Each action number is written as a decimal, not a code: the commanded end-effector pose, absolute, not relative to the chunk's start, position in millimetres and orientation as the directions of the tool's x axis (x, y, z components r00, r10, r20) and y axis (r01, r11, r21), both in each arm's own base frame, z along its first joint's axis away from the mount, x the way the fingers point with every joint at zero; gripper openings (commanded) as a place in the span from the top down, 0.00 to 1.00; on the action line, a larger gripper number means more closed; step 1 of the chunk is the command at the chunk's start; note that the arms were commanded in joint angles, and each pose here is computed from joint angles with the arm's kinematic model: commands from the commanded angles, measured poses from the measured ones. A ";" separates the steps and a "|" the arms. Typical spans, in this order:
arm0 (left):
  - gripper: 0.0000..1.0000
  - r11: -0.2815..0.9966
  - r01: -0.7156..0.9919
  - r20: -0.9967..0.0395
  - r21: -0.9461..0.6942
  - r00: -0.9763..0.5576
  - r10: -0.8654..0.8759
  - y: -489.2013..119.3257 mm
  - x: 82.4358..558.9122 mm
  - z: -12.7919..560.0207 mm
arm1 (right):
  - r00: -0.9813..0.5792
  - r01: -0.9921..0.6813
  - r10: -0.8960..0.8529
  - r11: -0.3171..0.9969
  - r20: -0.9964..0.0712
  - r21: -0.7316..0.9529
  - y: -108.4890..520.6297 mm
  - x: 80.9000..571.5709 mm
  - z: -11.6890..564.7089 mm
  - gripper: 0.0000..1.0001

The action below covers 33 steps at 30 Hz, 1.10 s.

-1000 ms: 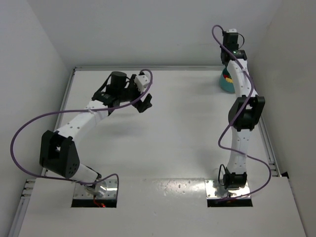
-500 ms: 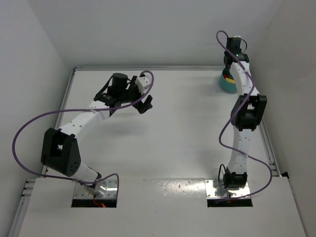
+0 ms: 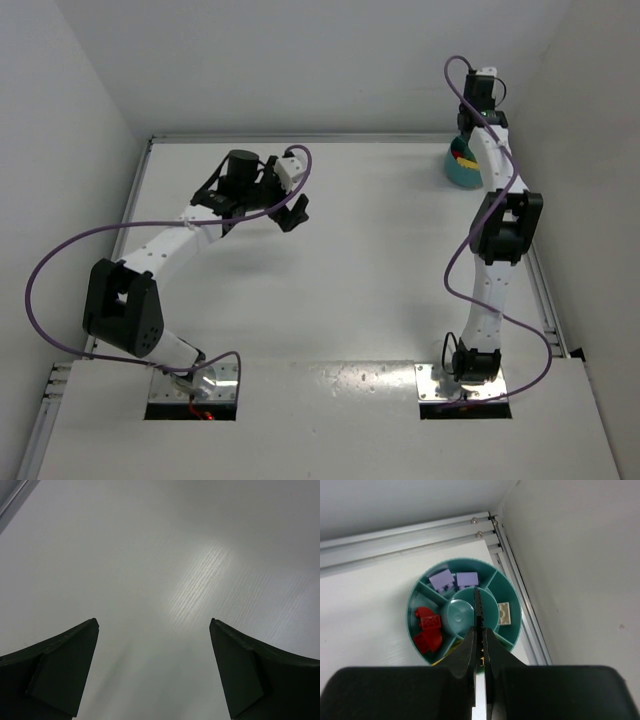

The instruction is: Sort the legos into containers by color

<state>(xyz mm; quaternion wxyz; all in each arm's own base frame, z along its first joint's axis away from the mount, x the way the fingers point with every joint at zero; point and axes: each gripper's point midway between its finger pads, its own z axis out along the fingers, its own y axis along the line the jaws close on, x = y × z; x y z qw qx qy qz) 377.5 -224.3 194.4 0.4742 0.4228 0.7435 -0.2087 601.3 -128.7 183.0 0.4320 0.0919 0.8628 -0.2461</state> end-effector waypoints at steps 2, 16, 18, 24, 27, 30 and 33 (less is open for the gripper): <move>0.01 0.546 0.833 -0.903 0.092 -0.162 0.398 -233.7 379.5 207.6 | -0.527 0.405 -0.035 0.868 -0.849 -0.287 -133.9 611.4 187.6 0.95; 0.01 0.549 0.832 -0.901 0.078 -0.177 0.396 -234.3 379.9 203.7 | -0.521 0.441 -0.029 0.847 -0.853 -0.298 -145.5 617.5 182.3 0.98; 0.01 0.543 0.837 -0.899 0.069 -0.183 0.397 -235.7 379.6 200.2 | -0.521 0.441 -0.029 0.847 -0.853 -0.298 -145.6 617.4 182.3 0.98; 0.01 0.547 0.835 -0.903 0.066 -0.183 0.389 -237.5 383.0 204.3 | -0.512 0.492 -0.007 0.817 -0.859 -0.301 -157.7 616.8 175.9 0.93; 0.01 0.546 0.835 -0.900 0.061 -0.191 0.392 -237.0 381.8 202.6 | -0.514 0.498 -0.007 0.812 -0.858 -0.305 -159.4 619.6 169.8 0.91; 0.01 0.546 0.835 -0.900 0.061 -0.191 0.392 -236.9 381.7 202.6 | -0.499 0.507 0.004 0.812 -0.867 -0.288 -163.9 622.5 172.7 0.91; 0.01 0.546 0.835 -0.900 0.061 -0.191 0.392 -237.0 381.9 204.8 | -0.505 0.497 0.004 0.819 -0.863 -0.286 -162.5 626.5 167.3 0.91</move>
